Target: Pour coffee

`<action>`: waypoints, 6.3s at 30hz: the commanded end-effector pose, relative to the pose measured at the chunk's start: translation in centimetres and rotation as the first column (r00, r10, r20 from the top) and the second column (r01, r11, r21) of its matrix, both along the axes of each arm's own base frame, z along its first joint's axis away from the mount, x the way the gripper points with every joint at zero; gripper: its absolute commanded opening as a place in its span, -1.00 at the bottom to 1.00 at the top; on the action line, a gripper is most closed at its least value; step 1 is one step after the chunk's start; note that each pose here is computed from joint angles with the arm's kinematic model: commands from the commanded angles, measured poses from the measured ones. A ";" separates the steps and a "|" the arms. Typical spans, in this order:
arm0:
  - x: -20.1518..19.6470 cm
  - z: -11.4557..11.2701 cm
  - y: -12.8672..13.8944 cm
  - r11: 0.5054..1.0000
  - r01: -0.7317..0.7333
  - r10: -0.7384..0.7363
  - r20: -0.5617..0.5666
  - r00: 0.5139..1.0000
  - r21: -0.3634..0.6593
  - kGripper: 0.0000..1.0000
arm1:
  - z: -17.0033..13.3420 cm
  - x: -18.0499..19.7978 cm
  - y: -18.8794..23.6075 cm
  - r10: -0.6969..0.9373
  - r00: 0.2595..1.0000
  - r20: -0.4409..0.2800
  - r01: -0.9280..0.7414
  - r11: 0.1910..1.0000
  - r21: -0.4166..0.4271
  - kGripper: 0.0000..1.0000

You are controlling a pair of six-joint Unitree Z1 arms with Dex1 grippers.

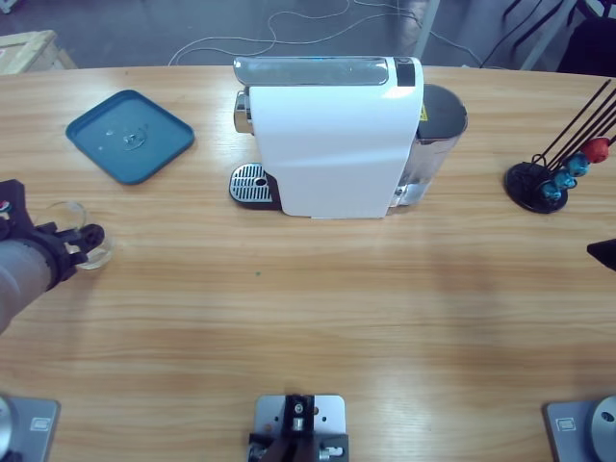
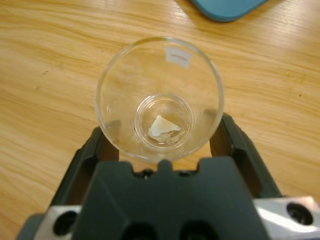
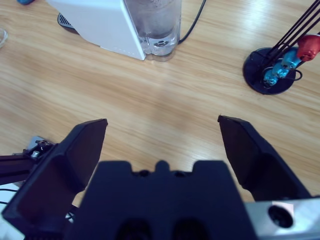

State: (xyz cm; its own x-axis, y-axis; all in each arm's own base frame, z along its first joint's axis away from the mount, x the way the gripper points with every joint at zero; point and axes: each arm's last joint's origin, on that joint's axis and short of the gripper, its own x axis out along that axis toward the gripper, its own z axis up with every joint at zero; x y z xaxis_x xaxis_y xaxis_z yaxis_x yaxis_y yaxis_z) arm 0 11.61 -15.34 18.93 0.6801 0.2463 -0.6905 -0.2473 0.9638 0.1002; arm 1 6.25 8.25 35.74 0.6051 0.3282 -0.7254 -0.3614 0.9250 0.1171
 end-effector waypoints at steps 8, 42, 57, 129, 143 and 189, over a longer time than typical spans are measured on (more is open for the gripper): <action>-1.6 7.0 2.7 0.895 0.442 -0.444 -0.013 0.896 -0.053 -1.00 | 0.8 -0.8 -2.4 -0.046 0.995 0.083 0.046 0.999 -0.002 1.00; 8.2 5.8 2.7 0.208 0.975 -0.975 0.099 0.201 0.076 0.07 | 2.9 -3.0 -7.9 -0.082 0.988 0.134 0.095 0.991 -0.095 1.00; -2.7 6.1 6.2 0.146 0.983 -0.989 0.020 0.145 0.111 1.00 | 2.3 -3.0 -7.7 -0.084 0.988 0.133 0.092 0.994 -0.059 1.00; -1.9 8.0 -2.4 -0.049 0.898 -0.993 -0.120 0.004 0.437 0.99 | 0.9 -4.7 -10.9 -0.073 0.982 0.173 0.062 0.996 0.066 1.00; 0.8 5.0 -4.9 -0.381 0.841 -0.809 -0.579 -0.101 0.384 0.99 | 0.0 -5.2 -12.0 -0.083 0.980 0.181 0.067 0.993 0.094 1.00; -3.4 3.6 -9.8 -0.038 0.875 -0.939 -0.317 0.135 0.483 -1.00 | -0.9 -5.2 -11.6 -0.053 0.984 0.169 0.033 0.992 0.121 1.00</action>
